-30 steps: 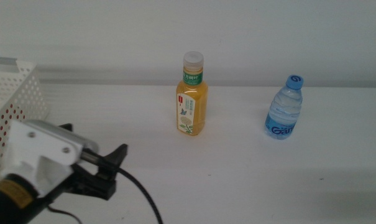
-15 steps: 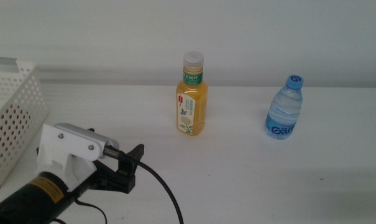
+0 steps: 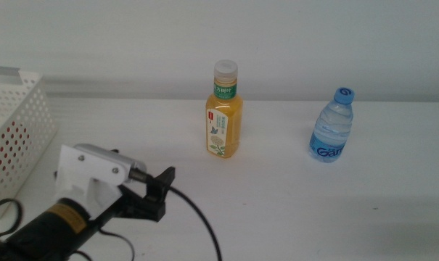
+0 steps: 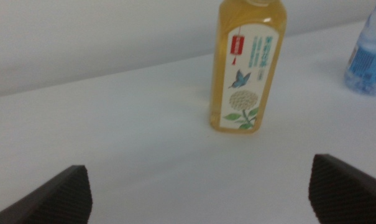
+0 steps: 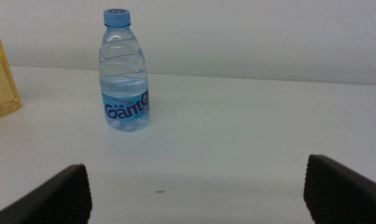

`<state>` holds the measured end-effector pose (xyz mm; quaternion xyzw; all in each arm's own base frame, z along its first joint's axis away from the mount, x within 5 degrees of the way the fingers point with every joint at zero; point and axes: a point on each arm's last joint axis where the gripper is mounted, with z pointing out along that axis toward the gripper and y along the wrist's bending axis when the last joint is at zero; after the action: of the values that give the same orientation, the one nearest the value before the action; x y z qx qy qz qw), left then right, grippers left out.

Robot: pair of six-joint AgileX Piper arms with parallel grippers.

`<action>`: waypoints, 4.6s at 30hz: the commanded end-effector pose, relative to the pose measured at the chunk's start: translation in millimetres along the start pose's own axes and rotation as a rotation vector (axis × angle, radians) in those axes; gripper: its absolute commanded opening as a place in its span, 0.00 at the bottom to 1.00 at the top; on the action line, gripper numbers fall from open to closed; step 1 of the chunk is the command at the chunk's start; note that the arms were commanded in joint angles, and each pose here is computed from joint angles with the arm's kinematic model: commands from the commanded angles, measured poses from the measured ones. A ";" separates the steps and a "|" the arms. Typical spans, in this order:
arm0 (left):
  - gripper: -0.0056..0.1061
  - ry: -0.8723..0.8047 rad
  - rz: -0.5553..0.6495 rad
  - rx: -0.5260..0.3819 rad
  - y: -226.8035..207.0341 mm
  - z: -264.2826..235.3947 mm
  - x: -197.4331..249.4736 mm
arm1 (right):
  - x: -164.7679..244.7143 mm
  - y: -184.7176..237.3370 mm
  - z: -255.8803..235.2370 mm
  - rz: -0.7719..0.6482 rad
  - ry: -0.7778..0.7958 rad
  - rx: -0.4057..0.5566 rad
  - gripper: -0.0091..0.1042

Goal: Use arms to grab the bottles and put them into the dustbin to the left of the table.

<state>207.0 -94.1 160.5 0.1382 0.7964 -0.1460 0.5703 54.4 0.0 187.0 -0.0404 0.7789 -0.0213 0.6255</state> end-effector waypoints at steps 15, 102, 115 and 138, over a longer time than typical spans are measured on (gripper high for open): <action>0.89 -0.058 -0.019 0.202 -21.2 92.0 -4.0 | 11.5 0.5 1.4 -0.018 -0.006 0.007 0.88; 0.87 -0.050 -0.086 0.132 -47.3 207.8 -9.5 | 11.5 0.5 1.4 -0.018 -0.006 0.007 0.88; 0.31 -0.096 -0.025 0.170 -50.8 207.0 -13.3 | 11.5 0.5 1.4 -0.018 -0.006 0.007 0.88; 0.03 0.139 0.142 0.133 -51.2 169.2 -66.4 | 11.5 0.5 1.4 -0.018 -0.006 0.007 0.88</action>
<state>357.4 -208.8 150.7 0.2336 0.8297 -0.1441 0.4860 54.4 0.0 187.0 -0.0404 0.7789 -0.0213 0.6255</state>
